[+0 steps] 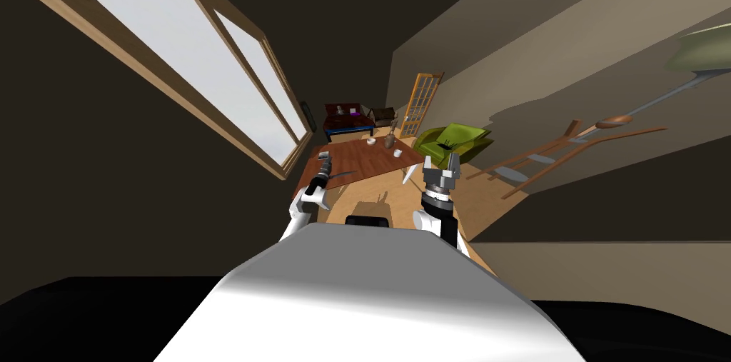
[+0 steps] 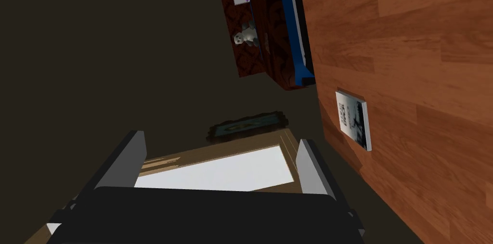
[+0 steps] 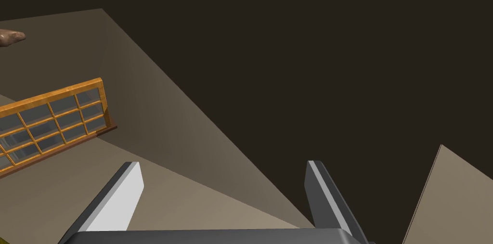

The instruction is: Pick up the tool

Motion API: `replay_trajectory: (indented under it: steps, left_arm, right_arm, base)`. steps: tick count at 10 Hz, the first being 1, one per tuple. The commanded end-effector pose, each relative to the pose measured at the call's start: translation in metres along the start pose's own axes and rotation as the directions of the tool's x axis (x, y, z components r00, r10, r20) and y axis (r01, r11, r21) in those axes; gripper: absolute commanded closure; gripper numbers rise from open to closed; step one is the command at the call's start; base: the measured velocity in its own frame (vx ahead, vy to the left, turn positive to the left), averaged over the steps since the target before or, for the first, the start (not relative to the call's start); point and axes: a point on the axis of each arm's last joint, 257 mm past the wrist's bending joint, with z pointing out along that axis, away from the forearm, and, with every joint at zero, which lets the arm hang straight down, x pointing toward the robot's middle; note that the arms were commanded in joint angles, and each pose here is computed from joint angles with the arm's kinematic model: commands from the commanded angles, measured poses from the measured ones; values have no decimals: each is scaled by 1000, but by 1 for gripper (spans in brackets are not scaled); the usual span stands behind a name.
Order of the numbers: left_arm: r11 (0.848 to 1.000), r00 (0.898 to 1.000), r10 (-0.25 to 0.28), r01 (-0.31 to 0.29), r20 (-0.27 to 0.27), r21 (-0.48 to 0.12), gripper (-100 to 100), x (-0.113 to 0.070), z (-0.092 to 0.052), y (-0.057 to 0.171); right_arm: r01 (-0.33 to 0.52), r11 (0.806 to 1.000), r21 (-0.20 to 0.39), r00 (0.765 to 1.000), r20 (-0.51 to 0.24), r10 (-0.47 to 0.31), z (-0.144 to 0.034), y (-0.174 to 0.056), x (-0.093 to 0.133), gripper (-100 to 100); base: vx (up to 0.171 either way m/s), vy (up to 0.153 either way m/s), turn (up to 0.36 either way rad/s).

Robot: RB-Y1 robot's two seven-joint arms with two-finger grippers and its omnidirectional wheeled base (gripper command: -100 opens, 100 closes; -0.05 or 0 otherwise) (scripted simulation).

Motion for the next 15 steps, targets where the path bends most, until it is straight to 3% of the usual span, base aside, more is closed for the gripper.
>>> replay_trajectory:
  steps: [1, 4, 9, 11, 12, 13, 15]
  left_arm:
    - [999, 1000, -2, 2, 1, -37, -100, -2, 1, 10]
    - [986, 999, -37, 40, 22, -159, -100, -14, 16, 46]
    - [952, 998, -56, 65, 41, -298, -100, -19, 17, 85]
    - [925, 995, -76, 93, 60, -369, -100, -25, 19, 107]
    - [921, 995, -76, 93, 61, -379, -100, -25, 18, 110]
    - [896, 992, -97, 123, 82, -427, -100, -30, 20, 125]
    - [882, 992, -96, 124, 84, -455, -100, -30, 17, 133]
  right_arm:
    - [0, 1000, 0, 1000, 0, 0, 0, 0, 0, 0]
    - [0, 1000, 0, 1000, 0, 0, 0, 0, 0, 0]
    - [0, 1000, 0, 1000, 0, 0, 0, 0, 0, 0]
    - [0, 1000, 0, 1000, 0, 0, 0, 0, 0, 0]
    - [0, 1000, 0, 1000, 0, 0, 0, 0, 0, 0]
    - [0, 1000, 0, 1000, 0, 0, 0, 0, 0, 0]
    - [0, 1000, 0, 1000, 0, 0, 0, 0, 0, 0]
  base:
    - [-10, 10, 0]
    - [-16, 25, -15]
    - [-9, 18, -13]
    - [-2, 19, -35]
    - [-1, 11, 1]
    - [-3, 18, -44]
    - [0, 16, -17]
